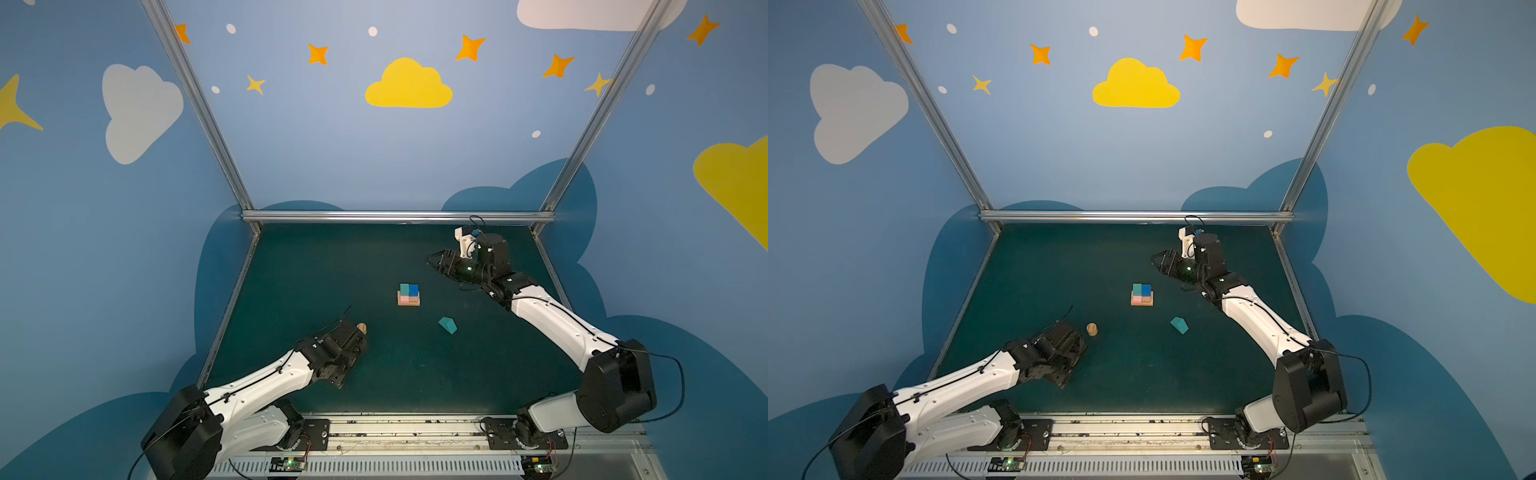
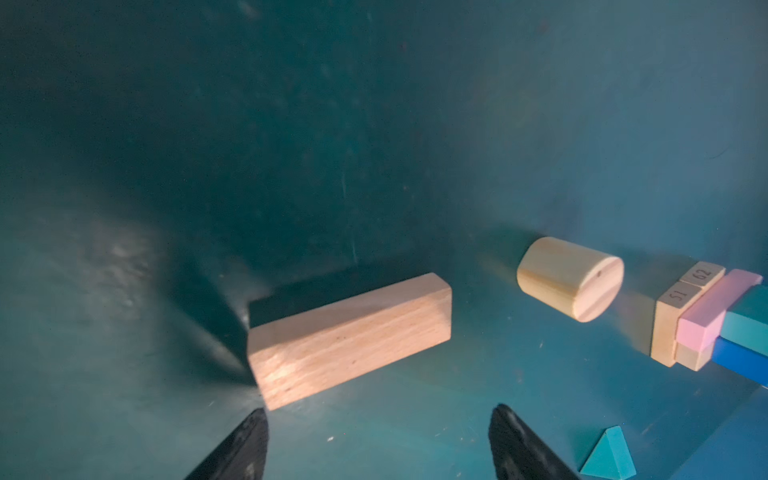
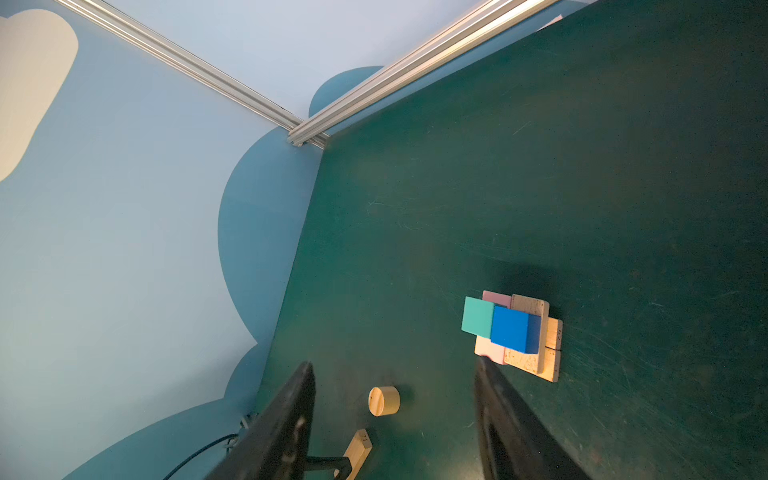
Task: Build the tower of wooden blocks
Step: 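Lower the left gripper over the long wooden plank and close on it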
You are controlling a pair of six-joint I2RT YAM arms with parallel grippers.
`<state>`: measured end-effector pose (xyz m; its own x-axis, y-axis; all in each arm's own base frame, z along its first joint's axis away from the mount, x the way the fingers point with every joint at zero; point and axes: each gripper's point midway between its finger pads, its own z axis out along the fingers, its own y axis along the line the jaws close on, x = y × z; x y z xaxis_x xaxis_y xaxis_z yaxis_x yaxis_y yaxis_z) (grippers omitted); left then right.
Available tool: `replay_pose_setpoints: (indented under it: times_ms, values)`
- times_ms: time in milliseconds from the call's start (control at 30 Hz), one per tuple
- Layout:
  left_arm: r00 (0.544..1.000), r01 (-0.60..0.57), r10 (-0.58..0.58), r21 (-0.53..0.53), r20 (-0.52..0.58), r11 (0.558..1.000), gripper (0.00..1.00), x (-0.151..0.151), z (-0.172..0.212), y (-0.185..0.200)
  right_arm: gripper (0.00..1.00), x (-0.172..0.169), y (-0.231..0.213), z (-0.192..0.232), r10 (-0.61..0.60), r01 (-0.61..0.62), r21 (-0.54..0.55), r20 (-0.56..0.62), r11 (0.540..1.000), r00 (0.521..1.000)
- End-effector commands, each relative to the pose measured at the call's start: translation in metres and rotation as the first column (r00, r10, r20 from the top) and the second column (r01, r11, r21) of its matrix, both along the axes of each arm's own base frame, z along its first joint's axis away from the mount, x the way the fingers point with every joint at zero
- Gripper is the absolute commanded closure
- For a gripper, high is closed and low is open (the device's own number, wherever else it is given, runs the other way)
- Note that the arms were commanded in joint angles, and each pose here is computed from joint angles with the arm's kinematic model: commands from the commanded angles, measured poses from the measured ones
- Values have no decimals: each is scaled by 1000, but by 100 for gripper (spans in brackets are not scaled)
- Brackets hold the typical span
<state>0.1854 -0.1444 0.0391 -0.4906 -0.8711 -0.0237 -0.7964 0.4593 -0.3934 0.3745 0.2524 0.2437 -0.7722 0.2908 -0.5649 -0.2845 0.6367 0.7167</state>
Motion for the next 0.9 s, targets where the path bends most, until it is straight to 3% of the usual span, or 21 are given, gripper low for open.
replay_pose_setpoints:
  times_ms: [0,867]
  values:
    - [1000,-13,13,-23,11,1000,16,5,-1,-7,41,4,0,-3,0,0,7,0,1000,1000]
    - [999,-54,52,190,18,980,16,18,-14,30,41,8,-9,-10,-19,19,-2,-17,1000,1000]
